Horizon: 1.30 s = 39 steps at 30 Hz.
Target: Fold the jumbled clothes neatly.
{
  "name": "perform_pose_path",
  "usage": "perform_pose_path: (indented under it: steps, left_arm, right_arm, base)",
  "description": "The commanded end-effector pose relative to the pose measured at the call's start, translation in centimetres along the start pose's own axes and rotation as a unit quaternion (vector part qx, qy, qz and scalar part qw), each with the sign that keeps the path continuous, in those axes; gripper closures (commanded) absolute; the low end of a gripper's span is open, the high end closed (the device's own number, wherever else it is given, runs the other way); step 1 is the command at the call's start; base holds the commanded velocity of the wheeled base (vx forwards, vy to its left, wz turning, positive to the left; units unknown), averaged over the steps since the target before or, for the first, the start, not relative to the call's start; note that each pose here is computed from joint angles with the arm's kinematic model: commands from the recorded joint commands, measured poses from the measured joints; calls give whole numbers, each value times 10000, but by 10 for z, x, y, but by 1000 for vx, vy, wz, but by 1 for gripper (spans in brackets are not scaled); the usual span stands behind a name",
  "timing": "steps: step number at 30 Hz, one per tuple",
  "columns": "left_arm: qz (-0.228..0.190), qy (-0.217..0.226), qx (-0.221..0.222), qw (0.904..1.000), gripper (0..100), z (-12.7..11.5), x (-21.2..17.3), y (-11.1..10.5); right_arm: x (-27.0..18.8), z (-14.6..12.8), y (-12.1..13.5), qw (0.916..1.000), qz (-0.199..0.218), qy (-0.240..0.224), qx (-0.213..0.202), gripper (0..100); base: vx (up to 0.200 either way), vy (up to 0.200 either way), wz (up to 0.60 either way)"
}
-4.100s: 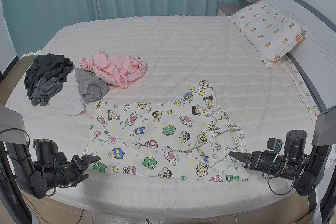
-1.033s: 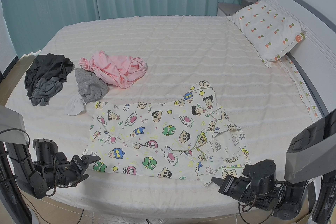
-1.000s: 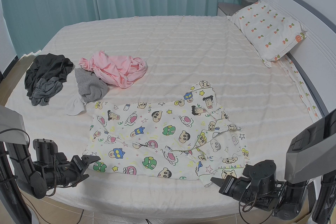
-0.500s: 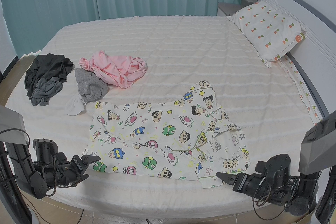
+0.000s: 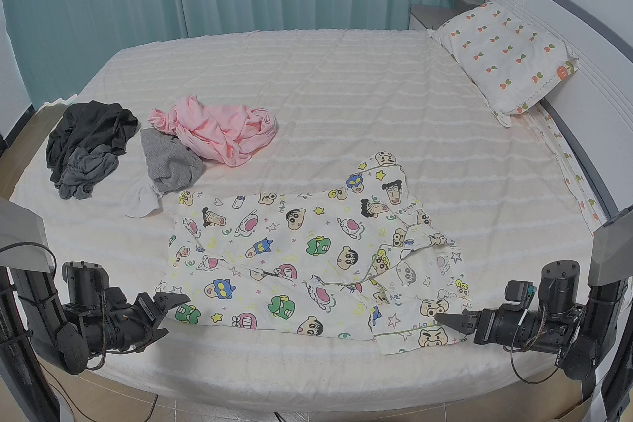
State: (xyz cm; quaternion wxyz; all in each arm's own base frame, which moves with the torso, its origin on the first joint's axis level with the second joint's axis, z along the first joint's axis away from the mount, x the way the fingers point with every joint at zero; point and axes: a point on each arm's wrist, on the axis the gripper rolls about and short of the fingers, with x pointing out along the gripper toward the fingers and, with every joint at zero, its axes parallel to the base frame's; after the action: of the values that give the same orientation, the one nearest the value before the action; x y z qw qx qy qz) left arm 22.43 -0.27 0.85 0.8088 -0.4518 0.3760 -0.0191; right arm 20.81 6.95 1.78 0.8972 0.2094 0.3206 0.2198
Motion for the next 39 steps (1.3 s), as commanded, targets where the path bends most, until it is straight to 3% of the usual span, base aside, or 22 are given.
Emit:
perform_pose_path:
  steps: [1,10,11,22,30,33,39]
  left_arm:
    - [11,6,-5,10000,0,0,1,1]
    - [5,1,-2,10000,0,0,0,0]
    - [5,1,-2,10000,0,0,0,0]
    - [5,1,-2,10000,0,0,0,0]
    - [5,1,-2,10000,0,0,0,0]
    - [5,1,-2,10000,0,0,0,0]
    - [11,6,-5,10000,0,0,0,0]
  right_arm:
    - [2,-4,-13,9997,-212,113,41,0]
    - [19,-4,-18,9995,124,273,-4,0]
    - [20,-5,-18,9995,119,298,-4,100]
    - [4,-11,-9,9989,131,442,41,100]
    - [6,-18,-5,9982,-92,568,142,100]
    - [9,-28,-3,9959,-413,792,116,100]
    - [11,-28,-6,9960,-481,737,116,100]
  base:
    - [0,0,0]
    - [0,0,0]
    - [0,0,0]
    - [0,0,0]
    - [0,0,0]
    - [0,0,0]
    - [0,0,0]
